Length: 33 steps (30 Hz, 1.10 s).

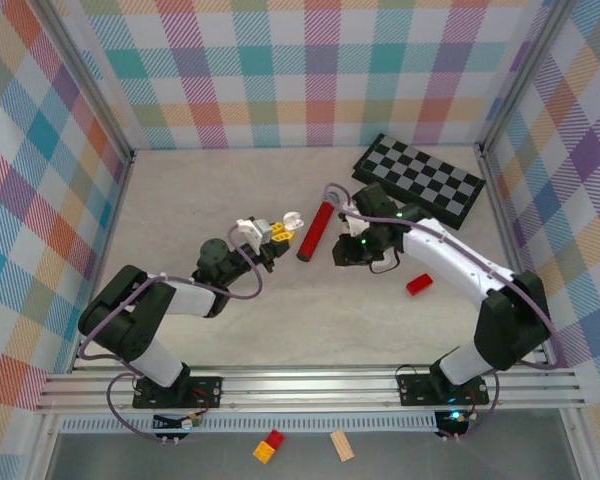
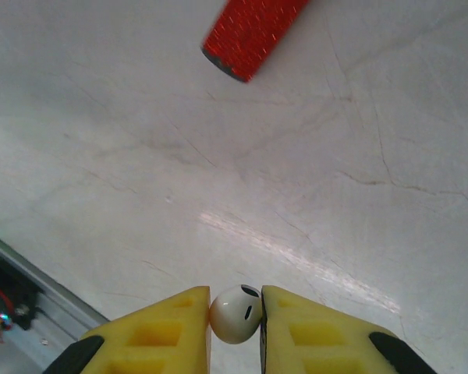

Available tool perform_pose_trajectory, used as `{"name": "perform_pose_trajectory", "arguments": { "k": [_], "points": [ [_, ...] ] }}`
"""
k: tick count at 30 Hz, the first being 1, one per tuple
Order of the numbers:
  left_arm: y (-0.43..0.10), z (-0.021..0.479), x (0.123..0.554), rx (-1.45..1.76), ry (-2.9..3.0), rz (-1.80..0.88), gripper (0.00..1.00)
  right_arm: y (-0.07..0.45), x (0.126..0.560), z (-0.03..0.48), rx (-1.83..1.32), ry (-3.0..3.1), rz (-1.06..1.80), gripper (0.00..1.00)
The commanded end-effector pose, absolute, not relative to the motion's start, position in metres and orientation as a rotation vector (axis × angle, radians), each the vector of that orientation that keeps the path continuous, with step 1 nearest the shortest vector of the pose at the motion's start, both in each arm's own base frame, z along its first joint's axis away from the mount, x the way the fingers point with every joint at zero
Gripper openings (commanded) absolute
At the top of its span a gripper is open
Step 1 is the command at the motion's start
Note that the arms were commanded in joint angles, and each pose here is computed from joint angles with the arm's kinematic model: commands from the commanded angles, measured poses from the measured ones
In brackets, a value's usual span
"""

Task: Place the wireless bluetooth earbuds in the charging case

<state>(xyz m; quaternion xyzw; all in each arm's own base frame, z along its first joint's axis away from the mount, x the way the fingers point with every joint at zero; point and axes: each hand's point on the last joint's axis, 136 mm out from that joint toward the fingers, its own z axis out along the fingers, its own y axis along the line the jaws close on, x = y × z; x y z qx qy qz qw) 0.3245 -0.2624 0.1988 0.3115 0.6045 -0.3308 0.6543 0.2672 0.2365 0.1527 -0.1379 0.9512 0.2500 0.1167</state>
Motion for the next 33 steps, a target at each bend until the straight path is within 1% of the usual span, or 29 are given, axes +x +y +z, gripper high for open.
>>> {"name": "perform_pose_trajectory", "arguments": {
  "k": [1,9,14,23,33],
  "points": [
    [-0.275,0.201,0.33,0.692,1.351,-0.663,0.0,0.248,0.274,0.185,-0.38,2.666,0.91,0.23],
    [-0.324,0.188,0.318,0.759,1.343,-0.667,0.0,0.251,0.288,0.227,-0.338,2.504,1.084,0.22],
    [-0.349,0.192,0.31,0.79,1.307,-0.681,0.0,0.252,0.297,0.241,-0.32,2.443,1.131,0.22],
    [-0.363,0.196,0.304,0.789,1.291,-0.706,0.0,0.241,0.31,0.241,-0.228,2.408,1.121,0.22],
    [-0.365,0.202,0.306,0.756,1.296,-0.742,0.0,0.241,0.31,0.234,-0.215,2.417,1.137,0.22]
  ]
}}
